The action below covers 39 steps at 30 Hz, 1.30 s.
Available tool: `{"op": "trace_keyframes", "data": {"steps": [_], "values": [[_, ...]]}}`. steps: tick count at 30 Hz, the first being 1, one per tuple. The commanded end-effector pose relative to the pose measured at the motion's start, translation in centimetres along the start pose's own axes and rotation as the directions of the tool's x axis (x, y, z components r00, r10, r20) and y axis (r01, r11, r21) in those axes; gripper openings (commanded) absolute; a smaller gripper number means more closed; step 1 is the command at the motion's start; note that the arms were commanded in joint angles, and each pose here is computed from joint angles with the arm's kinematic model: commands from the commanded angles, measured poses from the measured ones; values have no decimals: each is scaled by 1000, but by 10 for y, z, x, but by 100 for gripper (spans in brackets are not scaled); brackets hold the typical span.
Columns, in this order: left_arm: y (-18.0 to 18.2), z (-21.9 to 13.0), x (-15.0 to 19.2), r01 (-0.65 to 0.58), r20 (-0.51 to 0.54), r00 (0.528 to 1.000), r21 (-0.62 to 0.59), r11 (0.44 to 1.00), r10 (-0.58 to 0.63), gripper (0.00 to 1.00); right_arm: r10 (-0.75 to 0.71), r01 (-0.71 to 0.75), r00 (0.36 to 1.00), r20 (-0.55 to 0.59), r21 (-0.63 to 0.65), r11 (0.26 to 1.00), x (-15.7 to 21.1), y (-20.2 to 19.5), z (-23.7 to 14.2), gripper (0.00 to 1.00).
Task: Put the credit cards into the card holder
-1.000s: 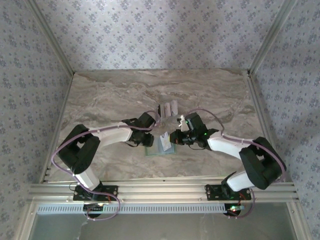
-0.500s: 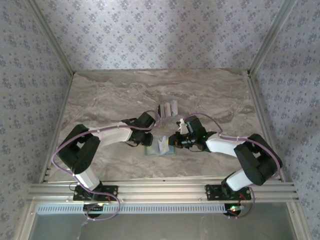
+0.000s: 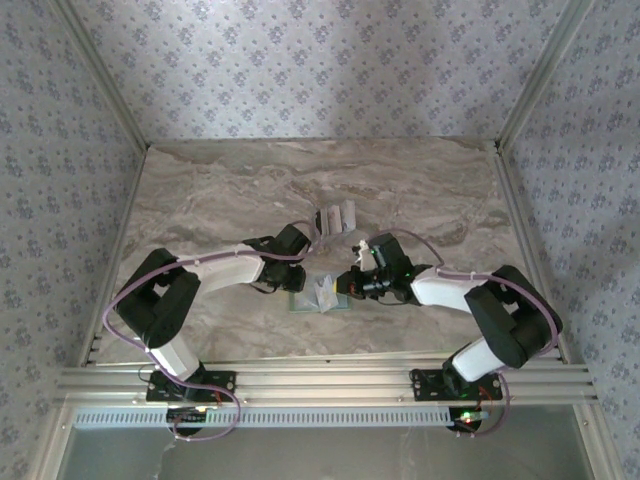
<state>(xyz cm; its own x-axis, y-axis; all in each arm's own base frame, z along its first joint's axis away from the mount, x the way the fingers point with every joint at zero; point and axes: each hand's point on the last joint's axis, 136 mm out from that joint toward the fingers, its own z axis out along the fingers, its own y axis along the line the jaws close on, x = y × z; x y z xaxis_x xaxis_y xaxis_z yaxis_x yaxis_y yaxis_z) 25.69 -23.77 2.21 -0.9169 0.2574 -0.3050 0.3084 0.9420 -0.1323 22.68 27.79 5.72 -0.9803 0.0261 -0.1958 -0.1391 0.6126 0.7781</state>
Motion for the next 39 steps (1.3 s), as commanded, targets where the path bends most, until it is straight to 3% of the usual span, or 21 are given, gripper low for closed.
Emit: {"op": "trace_keyframes", "data": {"steps": [1, 19, 27, 39], "values": [[1, 6, 20, -13, -59, 998, 3, 1000, 13, 32, 29, -29, 999, -41, -5, 1000, 5, -4, 6, 0], [-5, -2, 30, 20, -60, 998, 63, 998, -16, 36, 48, -48, 999, -16, 2, 999, -24, -3, 19, 0], [-4, -10, 40, 32, -50, 998, 95, 995, -28, 41, 50, -50, 999, 16, 43, 998, -19, -7, 29, 0], [-6, -1, 50, 47, -76, 996, 122, 991, -38, 37, 25, -26, 1000, 9, 70, 997, -4, -4, 39, 0]]}}
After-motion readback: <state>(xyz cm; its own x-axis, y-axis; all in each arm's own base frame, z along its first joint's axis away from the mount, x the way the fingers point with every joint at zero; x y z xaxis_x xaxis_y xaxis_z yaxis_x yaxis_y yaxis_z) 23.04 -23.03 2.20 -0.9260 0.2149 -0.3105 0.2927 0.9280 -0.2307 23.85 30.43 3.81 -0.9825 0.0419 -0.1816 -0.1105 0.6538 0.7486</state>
